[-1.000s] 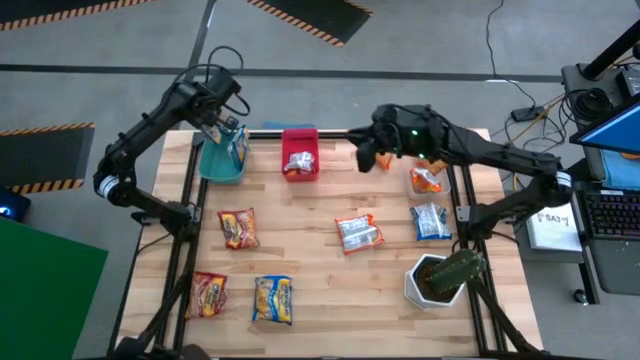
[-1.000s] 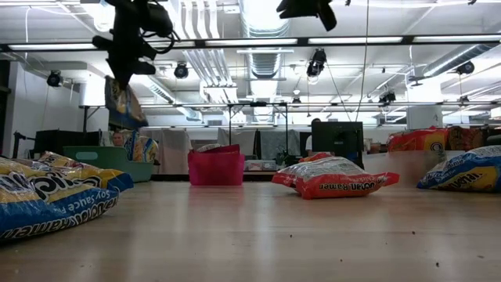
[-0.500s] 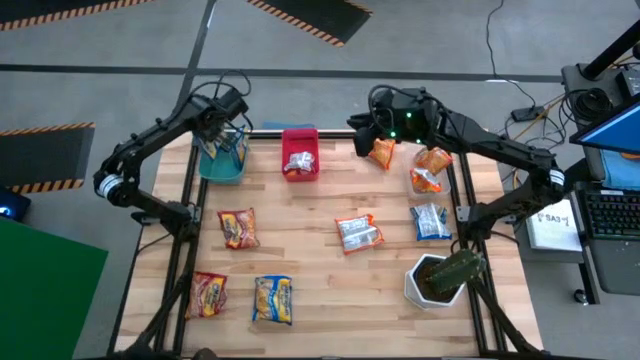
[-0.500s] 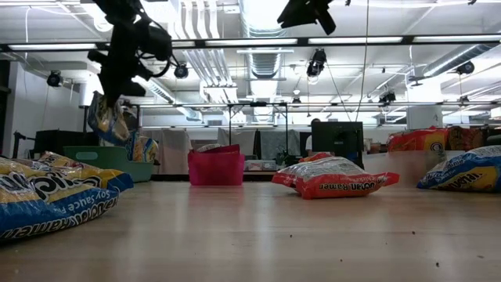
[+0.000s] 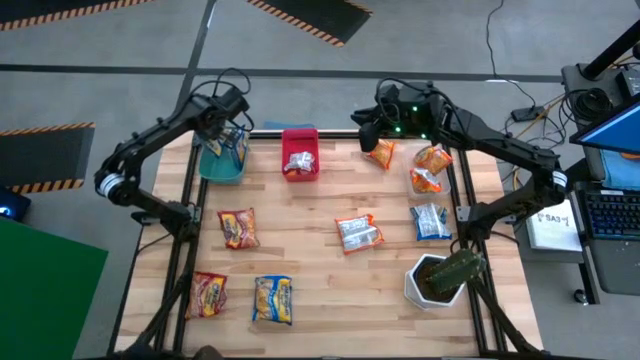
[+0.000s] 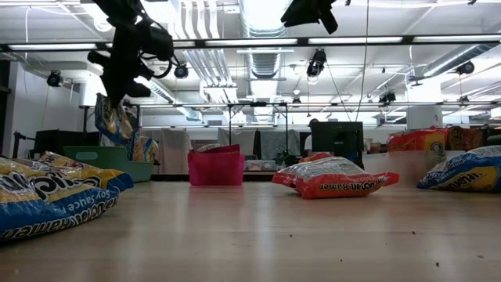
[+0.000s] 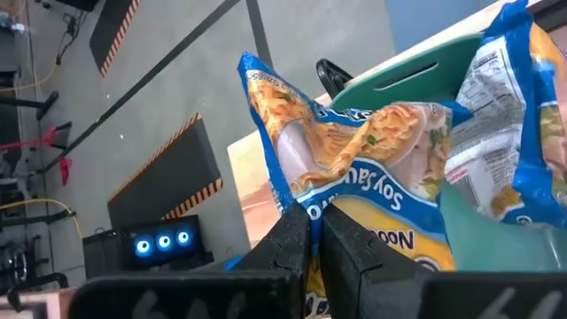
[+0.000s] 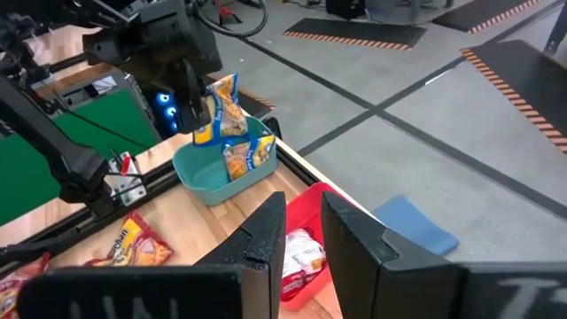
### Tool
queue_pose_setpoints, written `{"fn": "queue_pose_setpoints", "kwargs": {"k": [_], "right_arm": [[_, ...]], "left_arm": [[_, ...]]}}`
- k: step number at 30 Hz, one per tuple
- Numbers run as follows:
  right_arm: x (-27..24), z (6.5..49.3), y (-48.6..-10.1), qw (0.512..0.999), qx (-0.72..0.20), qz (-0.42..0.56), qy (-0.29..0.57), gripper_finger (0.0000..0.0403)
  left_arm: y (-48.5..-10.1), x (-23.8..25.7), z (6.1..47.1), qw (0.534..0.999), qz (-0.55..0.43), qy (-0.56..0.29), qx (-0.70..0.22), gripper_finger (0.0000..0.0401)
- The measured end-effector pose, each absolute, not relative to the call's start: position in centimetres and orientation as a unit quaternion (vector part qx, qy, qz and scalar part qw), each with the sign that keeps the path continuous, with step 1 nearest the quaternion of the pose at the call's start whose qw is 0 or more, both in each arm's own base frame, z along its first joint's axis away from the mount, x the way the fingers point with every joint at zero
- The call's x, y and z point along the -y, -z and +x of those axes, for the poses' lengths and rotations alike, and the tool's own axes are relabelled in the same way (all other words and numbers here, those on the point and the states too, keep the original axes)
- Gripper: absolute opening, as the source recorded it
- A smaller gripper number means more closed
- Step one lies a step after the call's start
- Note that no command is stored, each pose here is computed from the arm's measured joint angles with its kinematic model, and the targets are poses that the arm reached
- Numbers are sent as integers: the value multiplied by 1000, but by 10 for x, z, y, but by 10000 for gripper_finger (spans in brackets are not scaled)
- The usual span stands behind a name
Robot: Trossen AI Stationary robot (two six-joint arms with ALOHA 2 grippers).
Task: Sort Maruchan noodles
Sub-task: Put the blue noodle pack into the green bin
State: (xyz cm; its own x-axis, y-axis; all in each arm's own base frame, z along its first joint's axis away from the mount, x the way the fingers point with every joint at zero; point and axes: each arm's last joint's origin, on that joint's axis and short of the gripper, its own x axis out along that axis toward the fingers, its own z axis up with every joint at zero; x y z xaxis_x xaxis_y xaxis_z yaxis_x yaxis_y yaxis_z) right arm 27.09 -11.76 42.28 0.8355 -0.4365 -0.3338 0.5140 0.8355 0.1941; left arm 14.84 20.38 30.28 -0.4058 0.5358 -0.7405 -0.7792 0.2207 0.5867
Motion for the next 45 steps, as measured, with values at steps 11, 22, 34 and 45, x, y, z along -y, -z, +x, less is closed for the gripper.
{"fn": "queue_pose_setpoints", "kwargs": {"k": [11,22,34,45], "right_arm": [[117,271,-421,947,-148,135,250,63],[117,270,-418,945,-165,131,251,63],[117,270,-418,945,-165,130,251,63],[116,270,-417,947,-168,139,237,63]], "left_arm": [[-286,-212,158,532,-167,-611,-562,0],[-280,-216,159,504,-135,-618,-588,0],[-259,-236,169,474,-85,-638,-601,0],[-221,-248,178,422,-61,-601,-676,9]]}}
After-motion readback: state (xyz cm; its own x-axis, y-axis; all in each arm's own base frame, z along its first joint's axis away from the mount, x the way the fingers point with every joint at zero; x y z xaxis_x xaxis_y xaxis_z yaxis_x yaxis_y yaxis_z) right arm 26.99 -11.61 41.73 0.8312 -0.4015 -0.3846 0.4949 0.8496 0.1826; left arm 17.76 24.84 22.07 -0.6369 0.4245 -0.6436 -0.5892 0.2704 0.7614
